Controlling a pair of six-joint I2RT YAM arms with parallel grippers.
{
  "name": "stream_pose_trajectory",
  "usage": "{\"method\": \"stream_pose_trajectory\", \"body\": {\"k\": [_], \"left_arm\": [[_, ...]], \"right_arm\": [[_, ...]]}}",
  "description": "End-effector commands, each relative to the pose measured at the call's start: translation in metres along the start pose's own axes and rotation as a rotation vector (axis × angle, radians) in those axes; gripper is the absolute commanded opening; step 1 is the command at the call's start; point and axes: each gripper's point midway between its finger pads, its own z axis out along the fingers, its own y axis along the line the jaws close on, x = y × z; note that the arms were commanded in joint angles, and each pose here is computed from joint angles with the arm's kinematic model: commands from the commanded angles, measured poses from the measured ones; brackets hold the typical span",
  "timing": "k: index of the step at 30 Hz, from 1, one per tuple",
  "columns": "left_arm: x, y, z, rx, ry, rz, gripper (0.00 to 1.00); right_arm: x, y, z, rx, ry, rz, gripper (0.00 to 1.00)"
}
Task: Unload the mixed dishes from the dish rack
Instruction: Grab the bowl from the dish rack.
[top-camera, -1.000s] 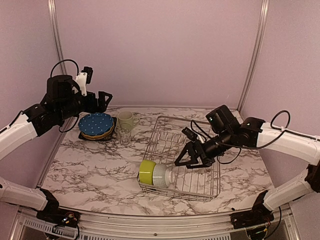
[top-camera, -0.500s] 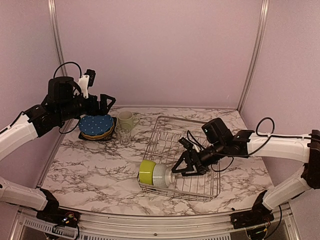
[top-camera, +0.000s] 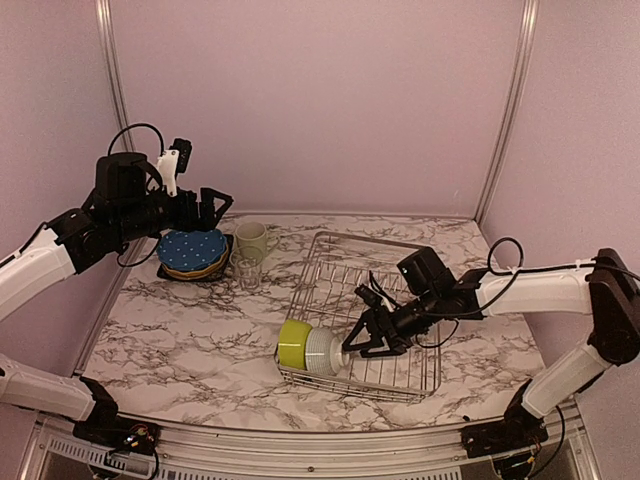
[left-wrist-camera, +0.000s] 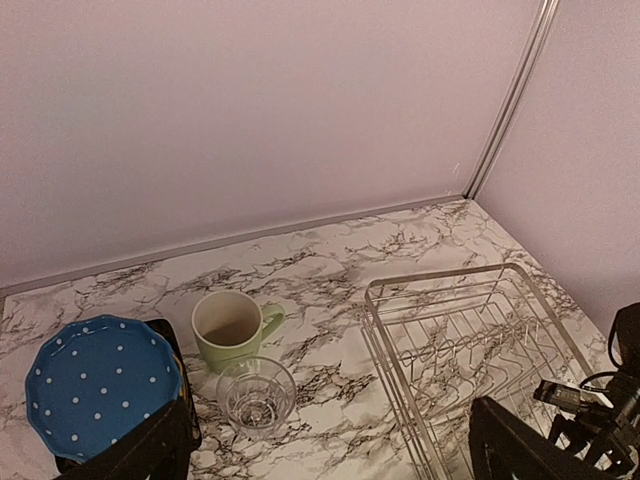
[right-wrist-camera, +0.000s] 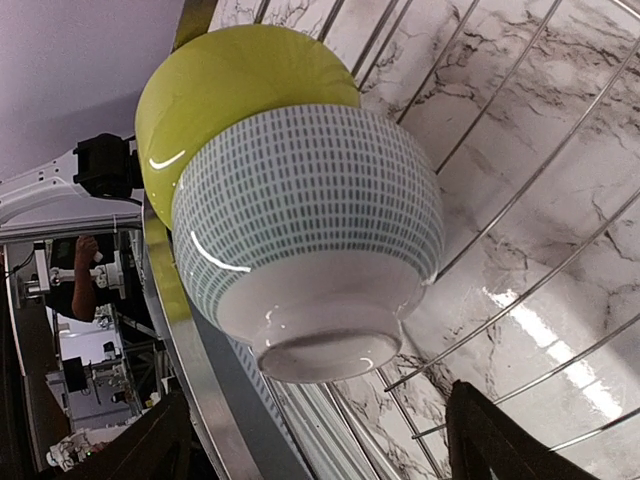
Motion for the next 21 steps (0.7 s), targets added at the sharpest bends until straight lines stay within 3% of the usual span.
{"method": "stream_pose_trajectory", "body": {"k": [1, 21], "left_arm": [[-0.005, -0.002, -0.004, 0.005, 0.004, -0.001, 0.99], [0.006, -0.001, 0.013, 0.0, 0.045, 0.008, 0.99]], "right_arm": [[-0.005, -0.002, 0.004, -0.029, 0.002, -0.032, 0.84], [-0.018, 0.002, 0.02, -0.093, 0.051, -0.052, 0.73]]}}
